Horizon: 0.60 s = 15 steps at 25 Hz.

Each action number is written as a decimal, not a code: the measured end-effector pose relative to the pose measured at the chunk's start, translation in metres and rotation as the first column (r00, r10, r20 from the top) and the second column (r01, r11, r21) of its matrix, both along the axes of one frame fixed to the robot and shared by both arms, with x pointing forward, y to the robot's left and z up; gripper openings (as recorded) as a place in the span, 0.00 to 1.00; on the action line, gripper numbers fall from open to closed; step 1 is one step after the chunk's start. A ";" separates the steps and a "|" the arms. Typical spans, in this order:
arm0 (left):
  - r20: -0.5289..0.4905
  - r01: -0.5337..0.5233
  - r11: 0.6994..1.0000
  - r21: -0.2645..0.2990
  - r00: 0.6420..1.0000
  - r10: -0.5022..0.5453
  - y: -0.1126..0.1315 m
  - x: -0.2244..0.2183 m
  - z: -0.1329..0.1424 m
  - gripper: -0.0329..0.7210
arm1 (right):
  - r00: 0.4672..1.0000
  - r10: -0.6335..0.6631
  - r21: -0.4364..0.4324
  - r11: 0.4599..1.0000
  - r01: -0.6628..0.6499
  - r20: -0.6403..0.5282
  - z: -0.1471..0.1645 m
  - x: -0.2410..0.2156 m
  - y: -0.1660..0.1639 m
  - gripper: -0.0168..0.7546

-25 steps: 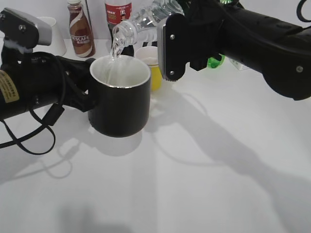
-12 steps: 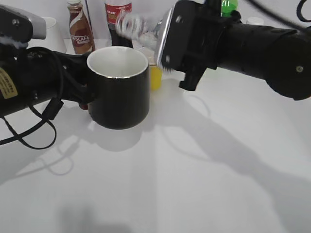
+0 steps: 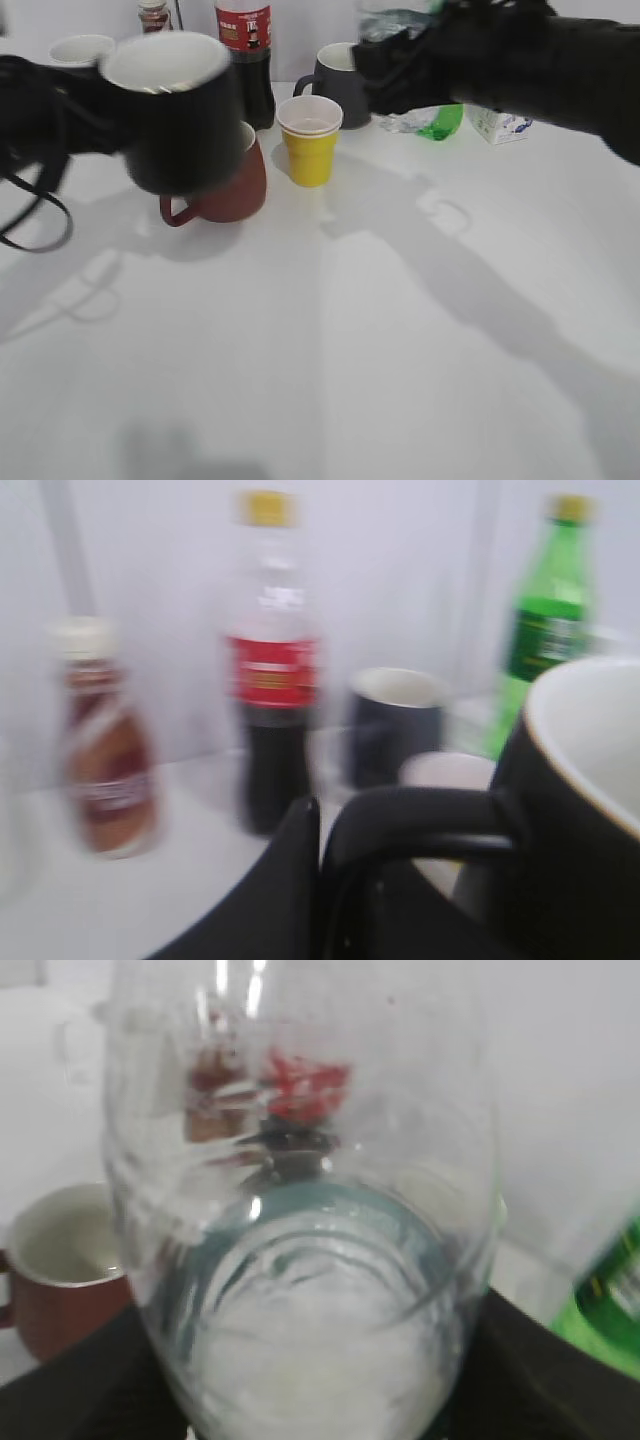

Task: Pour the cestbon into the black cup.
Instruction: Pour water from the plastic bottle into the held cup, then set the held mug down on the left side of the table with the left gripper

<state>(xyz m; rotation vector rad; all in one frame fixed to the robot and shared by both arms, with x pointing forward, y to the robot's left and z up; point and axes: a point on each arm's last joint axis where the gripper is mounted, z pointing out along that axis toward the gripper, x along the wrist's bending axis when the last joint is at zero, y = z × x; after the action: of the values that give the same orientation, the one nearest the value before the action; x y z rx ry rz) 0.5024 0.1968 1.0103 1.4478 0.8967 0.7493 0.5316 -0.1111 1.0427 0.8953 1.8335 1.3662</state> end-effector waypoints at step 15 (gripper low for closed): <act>0.012 -0.363 0.929 -0.067 0.931 0.365 0.096 0.043 -0.048 0.09 | 0.975 -0.137 0.017 0.990 0.142 -0.175 -0.036 0.002 -0.040 0.62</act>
<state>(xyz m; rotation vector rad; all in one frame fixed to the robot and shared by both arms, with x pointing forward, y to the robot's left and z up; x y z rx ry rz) 0.5458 0.2924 0.9626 1.2254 1.1780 1.0008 0.5338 -0.1509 1.0069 1.1677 1.8436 1.2643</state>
